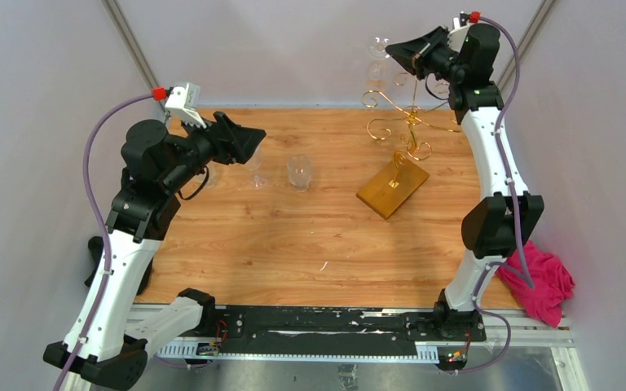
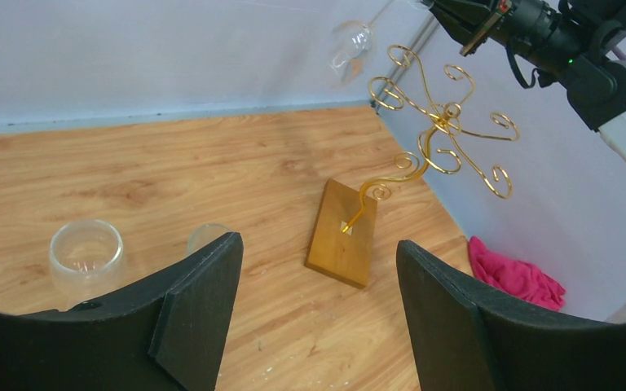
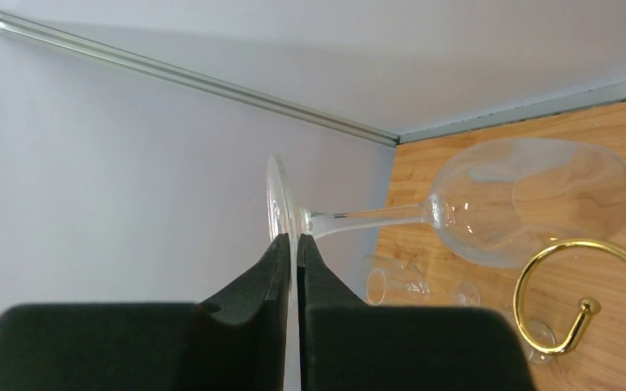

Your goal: Take the wine glass off the wine glass rack

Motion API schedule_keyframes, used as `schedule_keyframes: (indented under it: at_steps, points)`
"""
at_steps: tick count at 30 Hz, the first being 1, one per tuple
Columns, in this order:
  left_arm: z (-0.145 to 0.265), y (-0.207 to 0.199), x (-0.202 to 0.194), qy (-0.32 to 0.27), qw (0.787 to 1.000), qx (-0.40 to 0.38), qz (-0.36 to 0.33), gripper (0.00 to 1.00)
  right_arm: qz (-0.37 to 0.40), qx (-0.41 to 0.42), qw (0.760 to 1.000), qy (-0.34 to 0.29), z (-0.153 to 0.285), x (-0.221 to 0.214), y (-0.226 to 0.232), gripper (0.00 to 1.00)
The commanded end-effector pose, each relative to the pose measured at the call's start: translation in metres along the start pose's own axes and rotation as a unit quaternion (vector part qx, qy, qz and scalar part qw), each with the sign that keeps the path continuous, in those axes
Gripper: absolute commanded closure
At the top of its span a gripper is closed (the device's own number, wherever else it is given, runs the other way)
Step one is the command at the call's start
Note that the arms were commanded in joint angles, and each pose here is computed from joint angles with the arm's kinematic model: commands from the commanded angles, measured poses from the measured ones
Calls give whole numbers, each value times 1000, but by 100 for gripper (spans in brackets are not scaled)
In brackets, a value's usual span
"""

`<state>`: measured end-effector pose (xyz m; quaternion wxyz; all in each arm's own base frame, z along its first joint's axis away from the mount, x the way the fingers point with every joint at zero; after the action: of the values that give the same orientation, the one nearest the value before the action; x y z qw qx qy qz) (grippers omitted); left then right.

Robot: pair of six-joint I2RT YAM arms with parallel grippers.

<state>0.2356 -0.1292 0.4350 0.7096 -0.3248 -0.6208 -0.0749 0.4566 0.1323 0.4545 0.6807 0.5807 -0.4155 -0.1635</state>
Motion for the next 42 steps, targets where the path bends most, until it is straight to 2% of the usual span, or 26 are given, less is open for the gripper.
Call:
schedule_keyframes:
  at_steps: [1,12,18,29,36,42]
  points:
    - [6,-5,2,-3,1000,-8,-7,25,19,35,999,8,-2,3,26,100]
    - [3,-1,-2,3,1000,-2,-8,25,40,52,997,-27,5,37,40,100]
    - [-2,0,-5,9,1000,-3,-3,25,51,49,995,-75,40,77,40,100]
    - [-9,4,-11,17,1000,-2,3,25,86,27,985,-146,114,117,41,100]
    - [-17,9,-16,19,1000,2,5,25,117,-3,975,-188,171,109,42,100]
    - [-31,13,-27,33,999,-8,21,25,175,-23,962,-207,215,71,77,100]
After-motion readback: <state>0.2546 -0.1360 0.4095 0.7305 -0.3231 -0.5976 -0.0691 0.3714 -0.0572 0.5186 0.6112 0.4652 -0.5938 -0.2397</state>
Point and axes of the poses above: each gripper's point midway between its finger pads, its own z axis back along the fingers, its own y axis along the line the jaws close on, x = y × z, the point moved 5 cm from there along z, back along the fingers, and after that the axes turned 2 degrees about -z, right-handed, at the moved point
